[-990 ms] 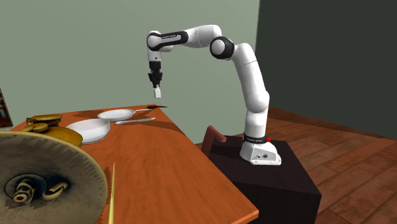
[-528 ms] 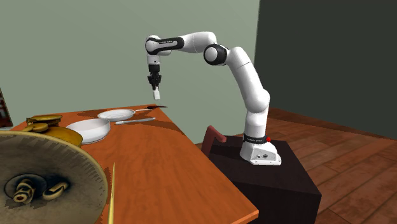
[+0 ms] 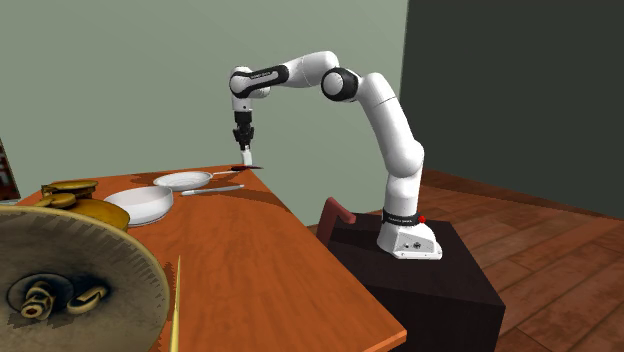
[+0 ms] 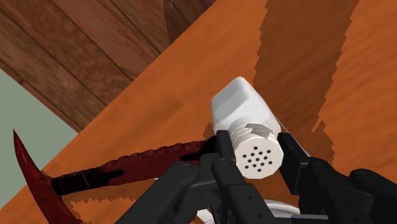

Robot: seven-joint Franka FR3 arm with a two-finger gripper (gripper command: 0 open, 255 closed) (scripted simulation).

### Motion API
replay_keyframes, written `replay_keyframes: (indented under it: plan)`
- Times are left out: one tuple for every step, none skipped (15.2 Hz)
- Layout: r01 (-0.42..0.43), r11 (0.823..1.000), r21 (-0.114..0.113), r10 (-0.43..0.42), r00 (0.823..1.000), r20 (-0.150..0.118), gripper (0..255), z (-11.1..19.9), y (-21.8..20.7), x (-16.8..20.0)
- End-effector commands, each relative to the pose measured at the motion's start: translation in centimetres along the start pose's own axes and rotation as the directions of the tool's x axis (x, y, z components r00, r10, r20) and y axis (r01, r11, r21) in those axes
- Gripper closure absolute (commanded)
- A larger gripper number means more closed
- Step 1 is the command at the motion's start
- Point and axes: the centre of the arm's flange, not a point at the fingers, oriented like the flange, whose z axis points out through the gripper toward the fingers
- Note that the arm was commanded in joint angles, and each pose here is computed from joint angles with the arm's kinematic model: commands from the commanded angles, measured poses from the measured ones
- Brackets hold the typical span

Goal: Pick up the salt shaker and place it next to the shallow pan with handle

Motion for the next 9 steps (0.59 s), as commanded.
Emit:
replay_keyframes:
  plan:
    - [0.000,1.000,0.000,0.000,1.000,-0.001,255,1.0,0.0,0.0]
    - [0.000,1.000,0.000,0.000,1.000,-0.001,255,1.5,0.0,0.0]
    - [0.000,1.000,0.000,0.000,1.000,-0.001,255,2.1,0.0,0.0]
    - [0.000,1.000,0.000,0.000,1.000,-0.001,255,2.6,0.0,0.0]
    - [0.000,1.000,0.000,0.000,1.000,-0.001,255,3.1,0.0,0.0]
    - [0.000,1.000,0.000,0.000,1.000,-0.001,255,3.6,0.0,0.0]
    - [0.000,1.000,0.000,0.000,1.000,-0.001,255,4.2,0.0,0.0]
    - [0.000,1.000,0.000,0.000,1.000,-0.001,255,4.7,0.0,0.0]
    - [0.000,1.000,0.000,0.000,1.000,-0.001,255,5.2,0.0,-0.1]
